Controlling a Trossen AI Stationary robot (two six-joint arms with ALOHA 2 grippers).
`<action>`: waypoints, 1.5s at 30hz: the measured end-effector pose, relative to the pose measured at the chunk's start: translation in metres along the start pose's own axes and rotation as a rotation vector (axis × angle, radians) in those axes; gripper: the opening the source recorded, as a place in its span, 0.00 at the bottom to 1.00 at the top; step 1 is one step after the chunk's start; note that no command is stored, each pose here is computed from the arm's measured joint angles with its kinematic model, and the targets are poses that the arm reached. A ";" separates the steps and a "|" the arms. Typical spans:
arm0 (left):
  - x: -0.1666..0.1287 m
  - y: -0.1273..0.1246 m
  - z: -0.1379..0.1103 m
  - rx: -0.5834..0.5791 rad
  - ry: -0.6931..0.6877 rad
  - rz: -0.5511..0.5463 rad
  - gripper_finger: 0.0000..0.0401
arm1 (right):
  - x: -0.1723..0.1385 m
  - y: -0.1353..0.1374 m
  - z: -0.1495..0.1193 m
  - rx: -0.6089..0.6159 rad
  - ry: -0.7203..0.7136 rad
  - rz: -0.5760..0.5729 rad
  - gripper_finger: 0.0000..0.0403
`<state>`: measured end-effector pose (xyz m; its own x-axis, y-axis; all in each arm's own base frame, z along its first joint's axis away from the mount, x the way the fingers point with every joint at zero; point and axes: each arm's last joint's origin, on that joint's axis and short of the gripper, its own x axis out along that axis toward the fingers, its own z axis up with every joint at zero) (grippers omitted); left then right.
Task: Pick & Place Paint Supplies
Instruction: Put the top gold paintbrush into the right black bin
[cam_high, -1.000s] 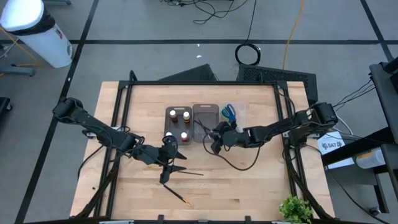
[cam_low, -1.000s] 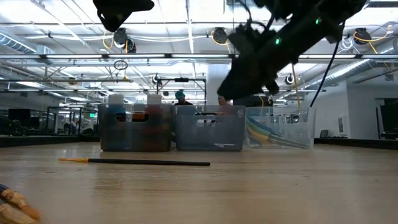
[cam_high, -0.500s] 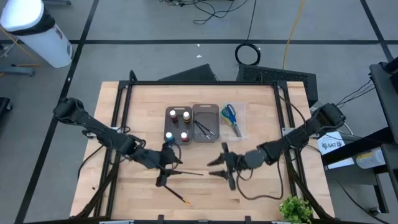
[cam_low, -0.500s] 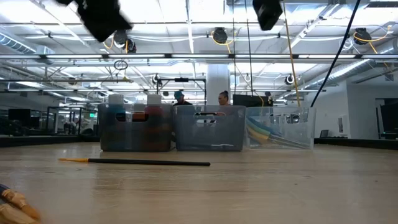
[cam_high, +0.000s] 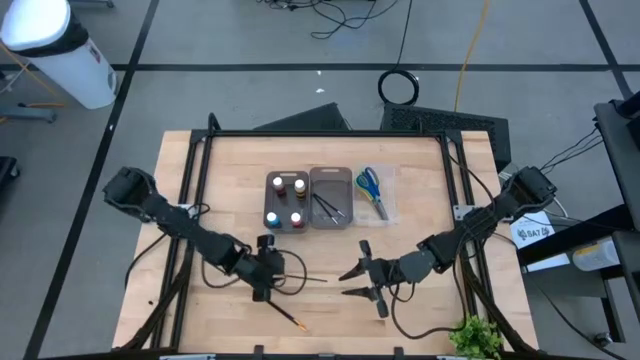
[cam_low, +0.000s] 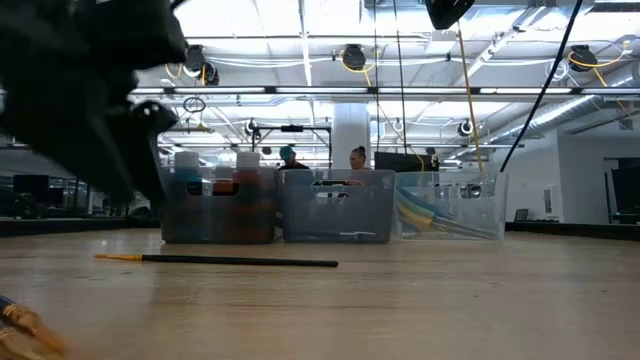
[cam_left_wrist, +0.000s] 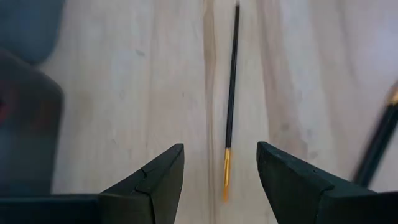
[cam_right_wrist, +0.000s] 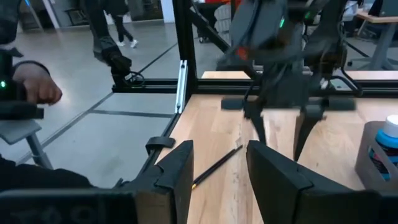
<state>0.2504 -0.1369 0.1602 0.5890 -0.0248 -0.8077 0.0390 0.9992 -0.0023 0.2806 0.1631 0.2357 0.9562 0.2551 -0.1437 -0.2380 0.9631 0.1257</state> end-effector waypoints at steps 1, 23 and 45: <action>0.005 -0.001 -0.002 0.007 0.016 0.000 0.53 | 0.000 0.000 0.000 0.001 -0.003 0.000 0.33; 0.042 -0.008 -0.026 -0.026 0.166 0.035 0.25 | 0.000 0.000 0.000 0.001 -0.002 -0.002 0.33; 0.038 -0.009 -0.022 -0.059 0.108 0.056 0.01 | 0.000 0.000 0.000 0.000 -0.001 -0.002 0.33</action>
<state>0.2545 -0.1462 0.1166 0.4984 0.0314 -0.8664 -0.0410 0.9991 0.0126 0.2806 0.1629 0.2359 0.9569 0.2527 -0.1429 -0.2357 0.9637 0.1256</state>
